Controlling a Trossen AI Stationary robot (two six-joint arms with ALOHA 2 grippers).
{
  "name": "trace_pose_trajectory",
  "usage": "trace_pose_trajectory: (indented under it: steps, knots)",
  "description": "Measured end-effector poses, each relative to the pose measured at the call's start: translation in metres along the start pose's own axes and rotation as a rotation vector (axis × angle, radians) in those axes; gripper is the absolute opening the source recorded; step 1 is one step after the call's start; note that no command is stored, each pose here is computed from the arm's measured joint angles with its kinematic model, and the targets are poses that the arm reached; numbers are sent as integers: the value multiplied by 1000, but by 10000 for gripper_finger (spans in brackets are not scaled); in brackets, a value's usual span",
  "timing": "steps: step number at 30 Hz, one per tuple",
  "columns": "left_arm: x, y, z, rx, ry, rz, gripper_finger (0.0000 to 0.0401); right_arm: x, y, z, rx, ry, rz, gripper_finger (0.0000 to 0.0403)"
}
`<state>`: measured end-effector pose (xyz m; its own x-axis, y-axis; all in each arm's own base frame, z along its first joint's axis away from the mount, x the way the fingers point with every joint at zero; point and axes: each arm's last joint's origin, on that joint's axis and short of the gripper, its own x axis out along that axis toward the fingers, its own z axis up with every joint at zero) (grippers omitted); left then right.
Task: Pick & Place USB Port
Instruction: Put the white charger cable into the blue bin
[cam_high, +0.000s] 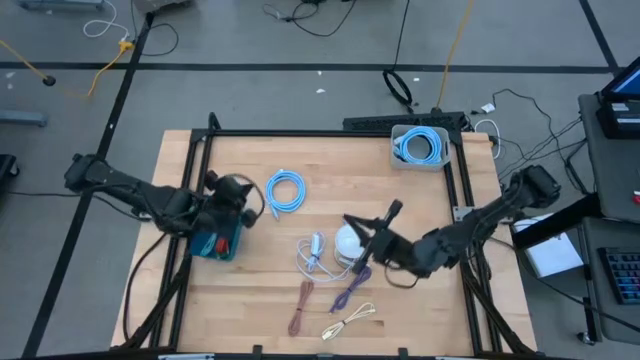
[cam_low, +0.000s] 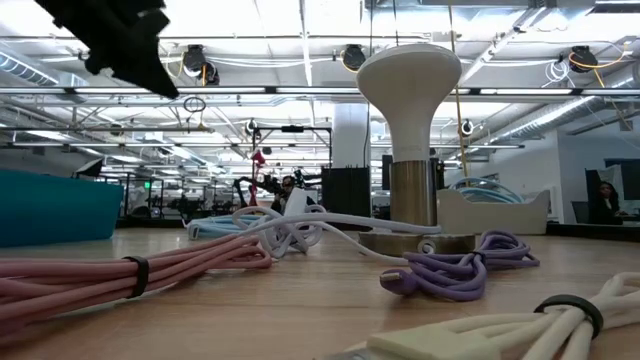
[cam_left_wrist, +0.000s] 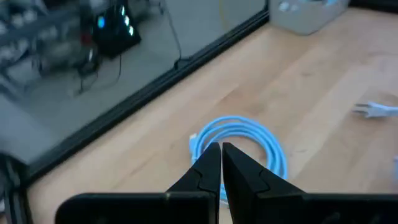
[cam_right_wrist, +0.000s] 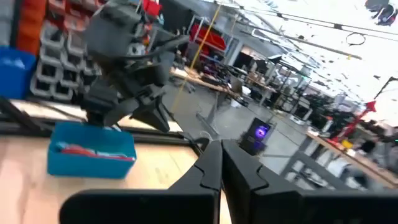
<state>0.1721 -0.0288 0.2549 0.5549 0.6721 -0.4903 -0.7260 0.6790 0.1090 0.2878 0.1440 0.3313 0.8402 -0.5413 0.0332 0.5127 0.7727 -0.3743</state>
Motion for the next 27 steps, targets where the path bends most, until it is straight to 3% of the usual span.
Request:
trace_pose_trajectory:
  steps: [3,5,7,12,15,19,24,27]
  knots:
    - [11,4,4,-67,81,-29,21,-3,12,6,-59,25,26,0]
    - [17,2,7,-114,110,-115,21,-8,17,9,-64,31,54,0]
    - [23,-5,7,-129,146,-294,21,-15,20,12,-63,35,81,0]
    - [29,-32,-3,-104,234,-880,21,-34,23,11,-85,48,166,0]
    - [25,-46,-17,-48,264,-1053,21,-42,26,6,-85,66,319,0]
    - [17,-62,-29,76,211,-1089,21,-41,31,-8,-90,203,609,0]
    - [6,-77,-29,140,33,-1075,21,-15,45,-41,-81,411,713,0]
    - [1,-82,-31,167,2,-1098,21,0,65,-70,-42,593,853,0]
